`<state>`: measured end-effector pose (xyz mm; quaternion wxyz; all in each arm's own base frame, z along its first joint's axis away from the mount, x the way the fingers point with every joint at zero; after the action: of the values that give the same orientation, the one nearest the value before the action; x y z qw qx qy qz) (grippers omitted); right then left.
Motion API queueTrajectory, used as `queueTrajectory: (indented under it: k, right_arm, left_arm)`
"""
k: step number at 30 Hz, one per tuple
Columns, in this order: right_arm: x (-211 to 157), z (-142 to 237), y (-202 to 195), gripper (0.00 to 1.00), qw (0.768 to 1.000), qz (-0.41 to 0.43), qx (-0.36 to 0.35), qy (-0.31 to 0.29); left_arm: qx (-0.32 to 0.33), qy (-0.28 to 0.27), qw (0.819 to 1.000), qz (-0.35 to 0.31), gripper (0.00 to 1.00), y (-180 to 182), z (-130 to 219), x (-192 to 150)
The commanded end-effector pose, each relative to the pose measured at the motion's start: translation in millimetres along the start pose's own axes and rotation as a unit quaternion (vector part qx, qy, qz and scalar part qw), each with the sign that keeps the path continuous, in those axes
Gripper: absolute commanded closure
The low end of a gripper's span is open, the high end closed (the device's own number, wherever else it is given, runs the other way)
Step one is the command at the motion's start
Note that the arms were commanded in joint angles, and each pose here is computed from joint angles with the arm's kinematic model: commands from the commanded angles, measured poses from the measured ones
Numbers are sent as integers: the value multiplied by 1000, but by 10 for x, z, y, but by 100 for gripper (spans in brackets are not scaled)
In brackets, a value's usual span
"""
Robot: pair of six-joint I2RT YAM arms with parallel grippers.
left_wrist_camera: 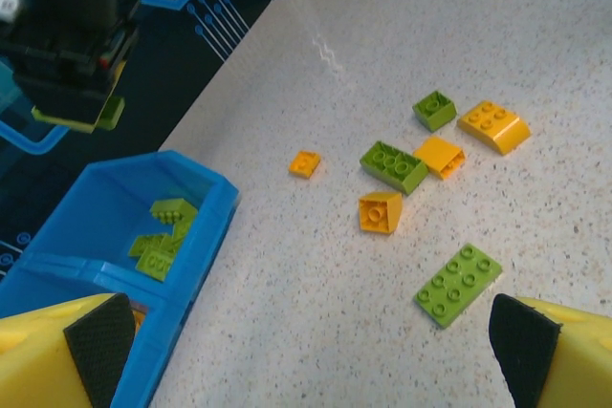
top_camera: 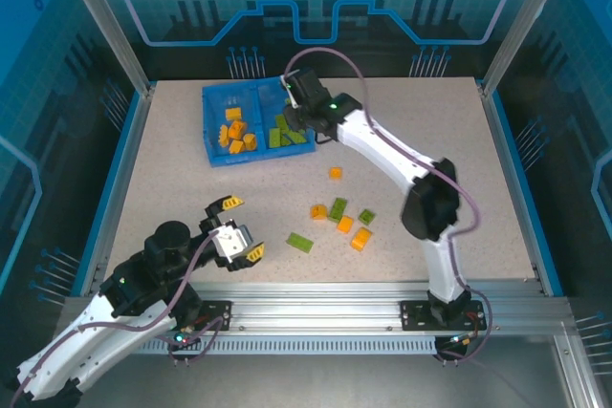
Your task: Sort the legos into containers by color
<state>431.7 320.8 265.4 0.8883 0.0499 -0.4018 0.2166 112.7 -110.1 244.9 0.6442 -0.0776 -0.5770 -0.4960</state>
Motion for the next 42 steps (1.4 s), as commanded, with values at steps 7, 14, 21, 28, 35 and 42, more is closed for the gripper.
queueTrajectory:
  k: [7,14,21,28,35,42]
  right_arm:
    - [116,-1050,-192,73,1000,3,-23,-1]
    - [344,-1270,-92,69,995,10,-2,-100]
    - [615,-1002,-78,41,989,-18,18,-146]
    - [978,-69,-126,40,984,-36,62,-163]
    - [830,1096,-234,29,986,-14,121,-118]
    - [22,1981,-347,20,982,-9,172,-82]
  left_arm:
    - [10,31,999,-25,1,4,-19,-102]
    - [0,38,999,-24,1,-19,-33,-127]
    - [-11,40,999,-22,1,-37,-93,-133]
    - [12,33,999,-1,1,21,-81,-100]
    - [57,25,997,55,1,141,-77,-49]
    - [125,-5,967,224,1,417,-67,159]
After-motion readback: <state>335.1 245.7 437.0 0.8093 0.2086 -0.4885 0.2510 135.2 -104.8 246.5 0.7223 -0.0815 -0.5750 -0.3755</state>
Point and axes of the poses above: each hand's point on the last joint's axis, 136 mm out from that joint toward the fingers, its own z axis back along the fingers, its own y axis along the line the jaws close on, x = y × z, the point moved 7 cm from there along z, back along the fingers, and after that the axes turned 1 degree about z, right-handed, at the moved point
